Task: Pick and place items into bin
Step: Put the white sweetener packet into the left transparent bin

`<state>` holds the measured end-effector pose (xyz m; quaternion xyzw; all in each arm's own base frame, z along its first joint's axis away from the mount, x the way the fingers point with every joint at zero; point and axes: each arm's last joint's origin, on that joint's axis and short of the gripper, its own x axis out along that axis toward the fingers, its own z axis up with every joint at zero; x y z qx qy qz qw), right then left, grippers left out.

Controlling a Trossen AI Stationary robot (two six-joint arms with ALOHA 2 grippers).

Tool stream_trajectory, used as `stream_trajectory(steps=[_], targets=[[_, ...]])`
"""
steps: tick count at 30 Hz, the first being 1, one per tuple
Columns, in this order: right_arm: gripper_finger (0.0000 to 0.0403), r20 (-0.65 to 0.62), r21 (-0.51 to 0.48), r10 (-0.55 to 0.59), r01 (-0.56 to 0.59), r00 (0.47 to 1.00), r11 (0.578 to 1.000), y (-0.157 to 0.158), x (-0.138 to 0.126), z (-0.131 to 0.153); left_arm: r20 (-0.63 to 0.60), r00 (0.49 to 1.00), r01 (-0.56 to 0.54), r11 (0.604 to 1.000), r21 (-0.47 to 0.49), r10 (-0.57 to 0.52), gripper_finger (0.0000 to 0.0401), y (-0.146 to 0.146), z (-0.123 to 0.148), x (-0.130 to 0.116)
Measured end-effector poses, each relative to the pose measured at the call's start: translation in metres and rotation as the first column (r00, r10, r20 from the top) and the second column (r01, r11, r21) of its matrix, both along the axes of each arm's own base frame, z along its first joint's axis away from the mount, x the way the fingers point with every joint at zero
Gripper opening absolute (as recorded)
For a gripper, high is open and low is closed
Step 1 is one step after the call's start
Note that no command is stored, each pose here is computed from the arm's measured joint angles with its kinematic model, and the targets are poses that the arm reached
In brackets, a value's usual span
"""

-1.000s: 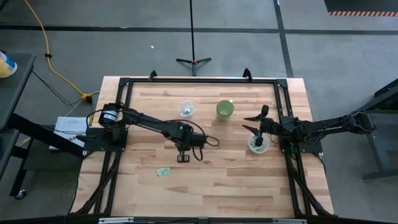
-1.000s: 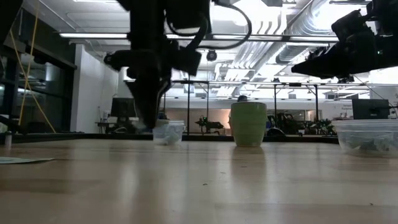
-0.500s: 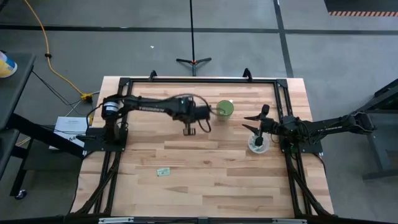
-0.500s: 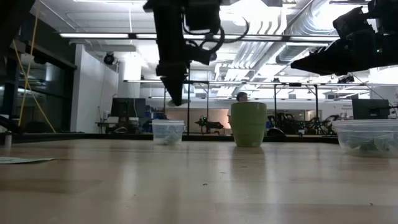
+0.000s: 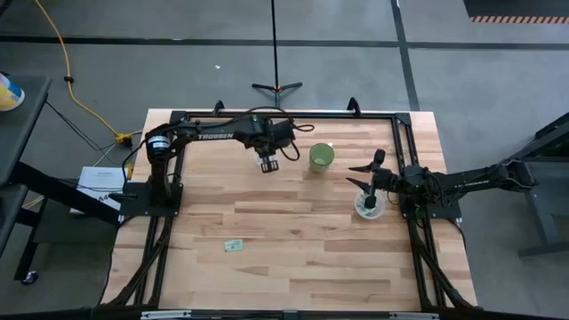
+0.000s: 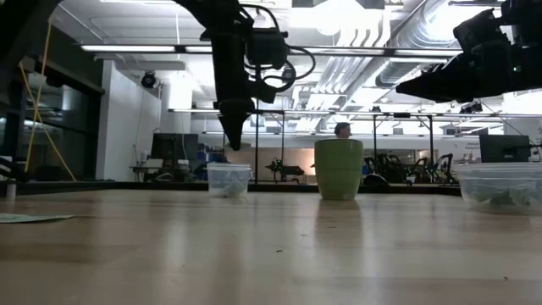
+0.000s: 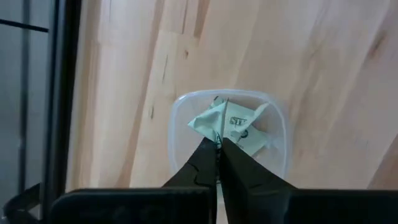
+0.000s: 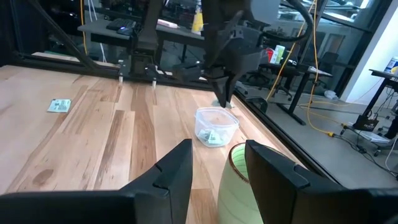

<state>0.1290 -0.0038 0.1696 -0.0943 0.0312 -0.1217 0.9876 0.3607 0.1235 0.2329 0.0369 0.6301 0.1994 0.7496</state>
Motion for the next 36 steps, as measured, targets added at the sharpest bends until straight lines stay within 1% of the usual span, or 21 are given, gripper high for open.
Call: stream_trajectory(steps=[2,4,11,16,19,21,25,27,32,36], targets=[[0.0139,0.0,0.0,0.0,0.0,1.0,1.0,0.0,0.0,0.0,0.007,1.0,-0.004,1.0,-0.024,0.005,0.0038,0.003,0.0,-0.001],[0.0139,0.0,0.0,0.0,0.0,1.0,1.0,0.0,0.0,0.0,0.009,1.0,-0.014,0.999,-0.031,0.015,0.0052,0.007,0.0,-0.002],[0.0139,-0.001,0.0,0.0,0.0,1.0,1.0,0.0,0.0,0.0,0.008,1.0,-0.03,0.999,-0.019,0.03,0.0155,0.009,0.0,-0.003],[0.0139,-0.001,0.0,0.0,0.0,1.0,1.0,0.0,0.0,0.0,0.008,1.0,-0.029,0.999,-0.025,0.029,0.0202,0.008,0.0,-0.003],[0.0139,-0.001,0.0,0.0,0.0,1.0,1.0,0.0,0.0,0.0,-0.008,0.999,-0.043,0.996,-0.075,0.043,0.0218,0.003,-0.001,-0.005],[0.0139,-0.001,0.0,0.0,0.0,1.0,1.0,0.0,0.0,0.0,-0.033,0.997,-0.067,0.99,-0.127,0.063,0.0223,-0.004,-0.002,-0.008],[0.0139,-0.001,-0.001,0.0,0.0,1.0,1.0,0.0,0.0,0.0,-0.126,0.986,-0.135,0.956,-0.259,0.105,0.0223,-0.027,-0.003,-0.014],[0.0139,-0.004,-0.01,0.001,-0.001,1.0,1.0,0.0,0.0,0.0,-0.171,0.978,-0.165,0.943,-0.29,0.119,0.022,-0.042,-0.003,-0.016],[0.0139,-0.008,-0.024,0.001,-0.001,1.0,1.0,0.0,0.0,0.0,-0.241,0.962,-0.201,0.932,-0.301,0.13,0.0214,-0.087,-0.003,-0.016],[0.0139,-0.004,-0.01,0.001,-0.001,1.0,1.0,0.0,0.0,0.0,-0.213,0.974,-0.142,0.942,-0.304,0.078,0.0216,-0.126,-0.013,-0.013]])
